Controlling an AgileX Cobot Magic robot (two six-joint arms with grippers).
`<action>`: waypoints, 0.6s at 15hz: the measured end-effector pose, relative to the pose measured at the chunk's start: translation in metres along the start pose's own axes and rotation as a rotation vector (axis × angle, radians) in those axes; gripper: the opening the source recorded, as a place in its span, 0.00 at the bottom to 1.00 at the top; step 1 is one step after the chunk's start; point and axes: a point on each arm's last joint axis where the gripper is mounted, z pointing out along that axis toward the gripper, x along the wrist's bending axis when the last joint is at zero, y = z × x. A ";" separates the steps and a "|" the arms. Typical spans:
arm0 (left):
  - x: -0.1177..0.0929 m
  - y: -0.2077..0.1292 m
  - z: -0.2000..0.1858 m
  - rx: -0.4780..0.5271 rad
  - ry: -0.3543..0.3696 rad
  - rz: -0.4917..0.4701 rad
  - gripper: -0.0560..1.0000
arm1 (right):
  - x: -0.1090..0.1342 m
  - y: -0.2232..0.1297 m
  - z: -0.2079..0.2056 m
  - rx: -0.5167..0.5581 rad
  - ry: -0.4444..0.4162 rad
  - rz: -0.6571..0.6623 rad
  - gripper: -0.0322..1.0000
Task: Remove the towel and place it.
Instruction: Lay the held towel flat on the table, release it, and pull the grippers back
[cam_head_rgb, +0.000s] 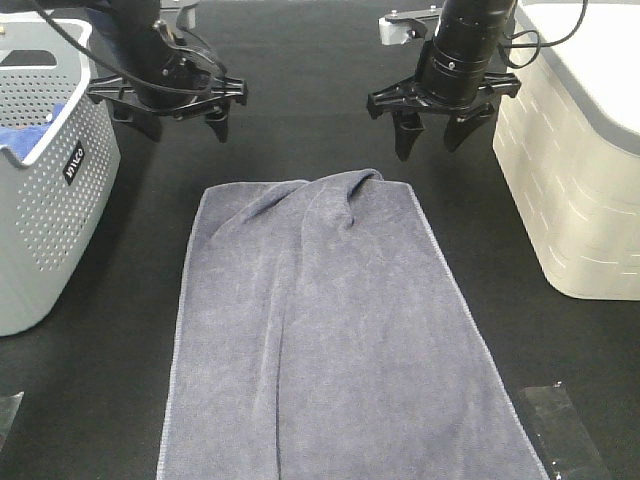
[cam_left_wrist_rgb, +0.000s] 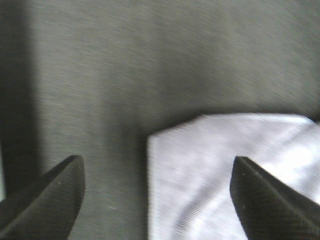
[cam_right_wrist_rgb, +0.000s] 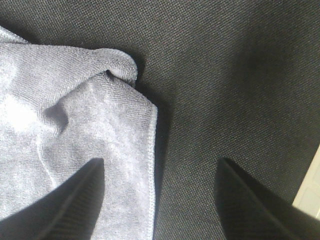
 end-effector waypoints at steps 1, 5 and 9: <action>0.003 0.002 0.001 -0.015 -0.001 -0.010 0.77 | 0.000 0.000 0.000 0.001 0.000 0.000 0.61; 0.000 0.003 0.029 0.016 -0.013 -0.033 0.77 | 0.000 0.000 0.004 0.010 0.001 0.000 0.61; -0.002 0.003 0.053 0.062 -0.017 -0.049 0.77 | 0.000 0.000 0.004 0.011 0.001 0.000 0.61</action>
